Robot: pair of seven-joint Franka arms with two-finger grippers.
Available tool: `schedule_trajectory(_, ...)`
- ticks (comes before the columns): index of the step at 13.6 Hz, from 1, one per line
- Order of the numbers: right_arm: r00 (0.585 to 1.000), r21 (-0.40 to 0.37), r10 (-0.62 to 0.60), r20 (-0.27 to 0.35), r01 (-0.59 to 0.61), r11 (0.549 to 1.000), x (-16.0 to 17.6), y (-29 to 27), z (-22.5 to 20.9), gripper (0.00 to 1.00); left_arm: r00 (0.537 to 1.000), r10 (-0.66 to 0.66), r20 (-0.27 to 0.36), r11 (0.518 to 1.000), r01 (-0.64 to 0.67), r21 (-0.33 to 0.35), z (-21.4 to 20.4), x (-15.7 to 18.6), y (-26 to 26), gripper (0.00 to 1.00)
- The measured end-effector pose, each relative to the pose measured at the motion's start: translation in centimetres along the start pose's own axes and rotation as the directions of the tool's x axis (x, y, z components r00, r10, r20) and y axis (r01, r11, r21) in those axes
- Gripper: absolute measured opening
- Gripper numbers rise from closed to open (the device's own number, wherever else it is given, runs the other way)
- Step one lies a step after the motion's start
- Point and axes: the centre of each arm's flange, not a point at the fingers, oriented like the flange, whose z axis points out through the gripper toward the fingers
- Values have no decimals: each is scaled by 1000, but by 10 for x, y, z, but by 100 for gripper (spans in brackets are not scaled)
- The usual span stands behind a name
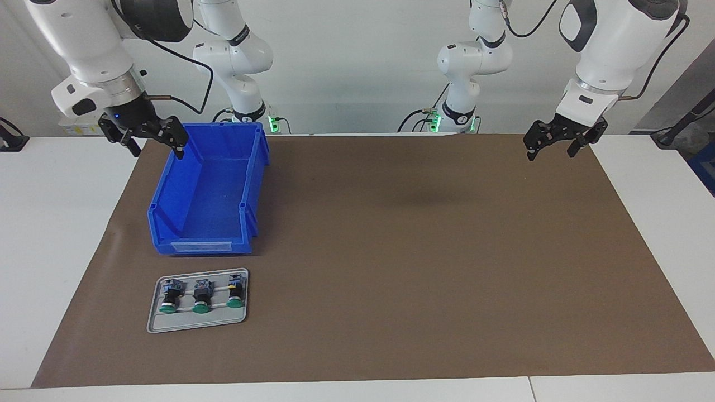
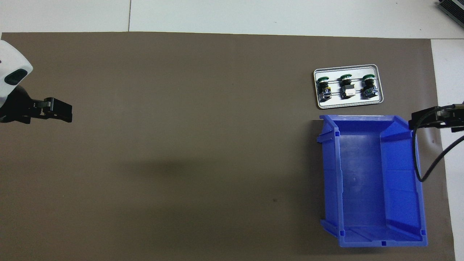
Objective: Place and press button with both arms
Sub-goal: 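Reach the right gripper toward the metal tray of buttons, then grasp a green button from the metal tray with the right gripper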
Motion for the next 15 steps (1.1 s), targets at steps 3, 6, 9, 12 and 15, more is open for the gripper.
schedule_trajectory(3,1000,1,4,-12,-4,1000,1,2,-1,100,1000,0,1,1000,0,-1,0,0,0,100)
schedule_trajectory(6,999,2,4,-40,-4,1000,5,2,-1,100,1000,17,1,1000,-17,-1,0,0,0,100)
schedule_trajectory(9,994,4,4,-107,-3,1000,17,1,19,100,999,39,-5,999,-39,-1,0,1,1,100)
schedule_trajectory(12,985,-3,8,-174,-9,1000,48,5,65,100,999,44,-8,999,-44,-2,-1,1,2,100)
schedule_trajectory(15,968,24,19,-249,-13,1000,107,-7,147,100,999,44,-7,999,-44,-2,0,1,1,100)
